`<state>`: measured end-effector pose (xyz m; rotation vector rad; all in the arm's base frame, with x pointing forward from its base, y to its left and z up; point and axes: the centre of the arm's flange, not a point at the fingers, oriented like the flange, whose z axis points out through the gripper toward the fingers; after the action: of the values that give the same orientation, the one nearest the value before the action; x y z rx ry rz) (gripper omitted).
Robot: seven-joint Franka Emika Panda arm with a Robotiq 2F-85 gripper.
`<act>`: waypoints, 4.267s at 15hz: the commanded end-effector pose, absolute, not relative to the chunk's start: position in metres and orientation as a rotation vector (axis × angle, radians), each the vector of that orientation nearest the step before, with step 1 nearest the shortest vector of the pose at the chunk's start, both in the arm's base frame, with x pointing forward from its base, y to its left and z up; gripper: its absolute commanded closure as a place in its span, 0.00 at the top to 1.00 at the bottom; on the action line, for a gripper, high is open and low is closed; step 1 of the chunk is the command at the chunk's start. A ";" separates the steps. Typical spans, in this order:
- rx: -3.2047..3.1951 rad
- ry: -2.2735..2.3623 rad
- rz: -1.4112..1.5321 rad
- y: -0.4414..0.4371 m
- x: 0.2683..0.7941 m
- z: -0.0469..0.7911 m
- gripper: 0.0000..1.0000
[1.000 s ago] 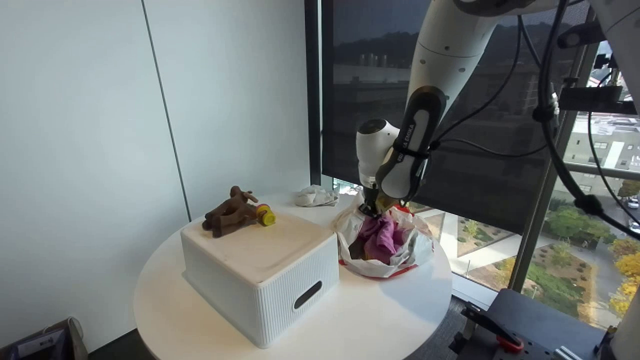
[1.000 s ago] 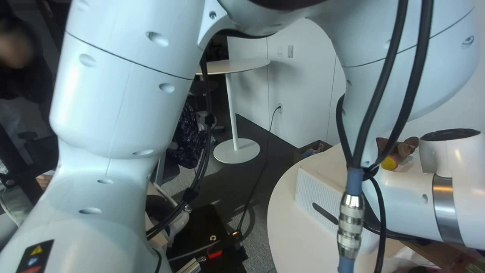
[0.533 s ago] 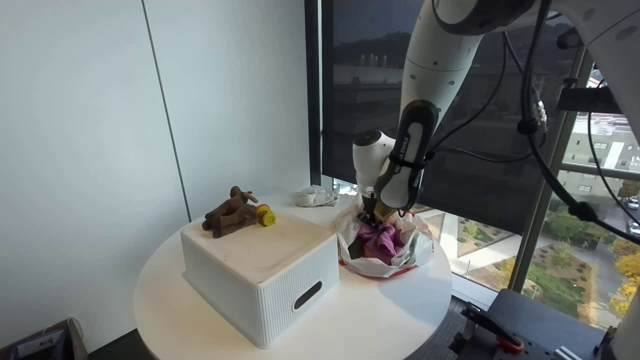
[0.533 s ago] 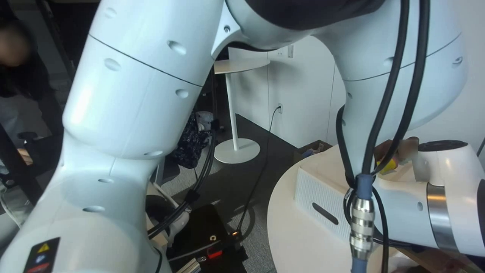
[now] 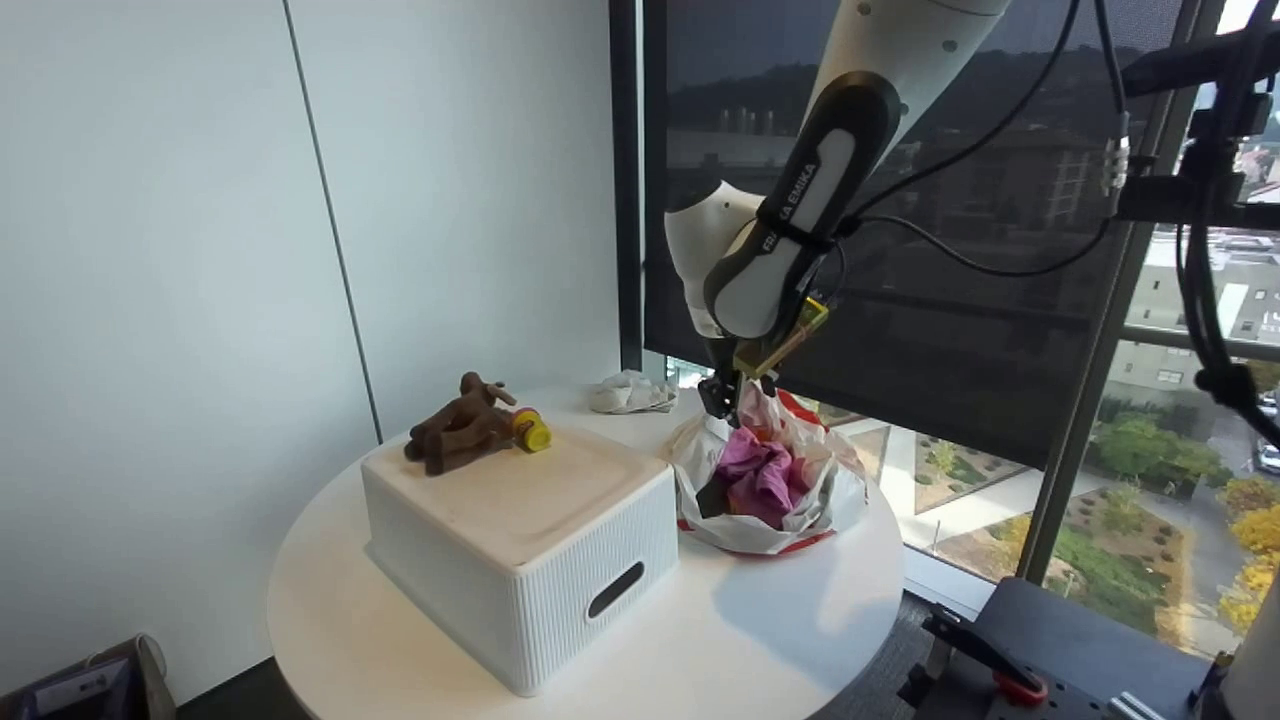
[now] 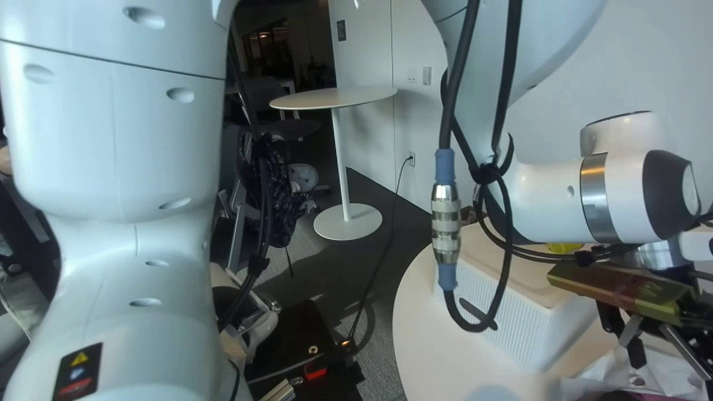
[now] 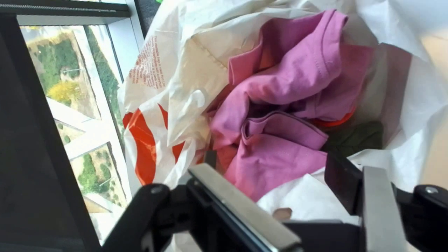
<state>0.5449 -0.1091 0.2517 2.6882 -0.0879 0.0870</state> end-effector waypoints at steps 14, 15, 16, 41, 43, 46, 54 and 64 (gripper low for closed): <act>3.227 0.364 0.476 0.120 0.606 0.324 1.00; 3.213 0.363 0.502 0.120 0.617 0.316 1.00; 3.204 0.371 0.519 0.119 0.624 0.312 1.00; 3.015 0.247 0.516 0.023 0.660 0.306 0.19; 2.989 0.185 0.507 0.001 0.638 0.329 0.19; 2.958 0.034 0.454 -0.041 0.595 0.349 0.19; 2.897 -0.255 0.208 -0.137 0.520 0.278 0.19; 2.748 -0.249 0.267 -0.189 0.543 0.179 0.69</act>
<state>0.5238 -0.1814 0.1968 2.7939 -0.2369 0.2107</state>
